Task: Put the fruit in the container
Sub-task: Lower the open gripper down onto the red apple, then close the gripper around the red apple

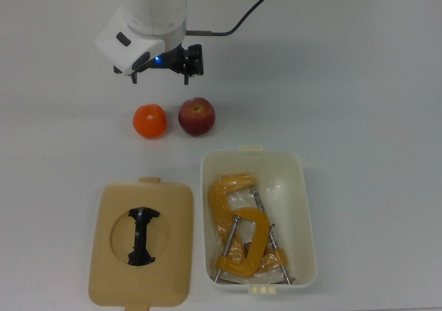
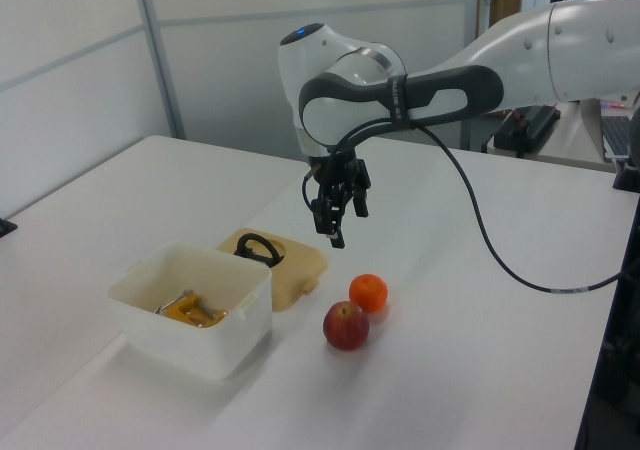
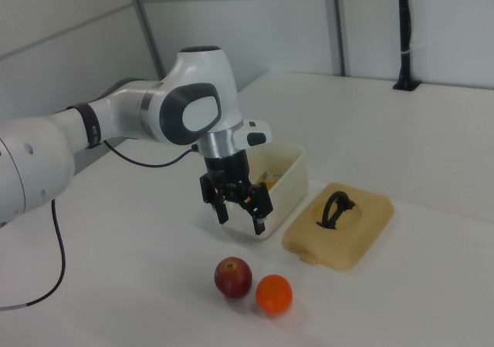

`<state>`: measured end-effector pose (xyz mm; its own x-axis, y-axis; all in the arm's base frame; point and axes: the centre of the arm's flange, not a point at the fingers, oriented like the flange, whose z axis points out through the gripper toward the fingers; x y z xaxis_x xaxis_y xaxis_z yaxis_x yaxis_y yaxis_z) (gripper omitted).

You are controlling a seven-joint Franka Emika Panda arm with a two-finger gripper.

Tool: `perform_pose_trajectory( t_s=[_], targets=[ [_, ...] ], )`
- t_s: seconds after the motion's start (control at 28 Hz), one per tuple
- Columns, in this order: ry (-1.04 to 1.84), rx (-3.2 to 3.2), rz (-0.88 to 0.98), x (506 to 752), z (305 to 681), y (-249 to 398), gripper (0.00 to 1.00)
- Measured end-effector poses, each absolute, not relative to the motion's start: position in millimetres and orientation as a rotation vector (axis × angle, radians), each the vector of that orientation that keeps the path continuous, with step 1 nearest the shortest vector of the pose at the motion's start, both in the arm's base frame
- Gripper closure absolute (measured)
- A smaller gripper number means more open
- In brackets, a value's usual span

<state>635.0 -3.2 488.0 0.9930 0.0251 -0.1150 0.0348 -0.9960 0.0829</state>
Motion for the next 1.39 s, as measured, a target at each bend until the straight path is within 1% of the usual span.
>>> perform_pose_trajectory(
  t_s=[0.14,0.29,0.39,0.5,0.64,0.82,0.96,1.11,1.29,1.39],
  targets=[
    [0.045,3.051,-0.192,629,485,-3,0.0],
    [0.054,3.052,-0.217,610,479,-1,0.0],
    [0.069,3.057,-0.18,599,474,3,0.0],
    [0.089,3.061,-0.145,588,460,8,0.0],
    [0.138,3.066,-0.097,582,435,23,0.0],
    [0.216,3.068,-0.074,580,414,50,0.0],
    [0.268,3.071,-0.04,583,402,69,0.0],
    [0.281,3.077,0.005,591,387,74,0.0],
    [0.284,3.081,0.006,598,364,74,0.0],
    [0.289,3.078,0.021,601,357,74,0.0]
  ],
)
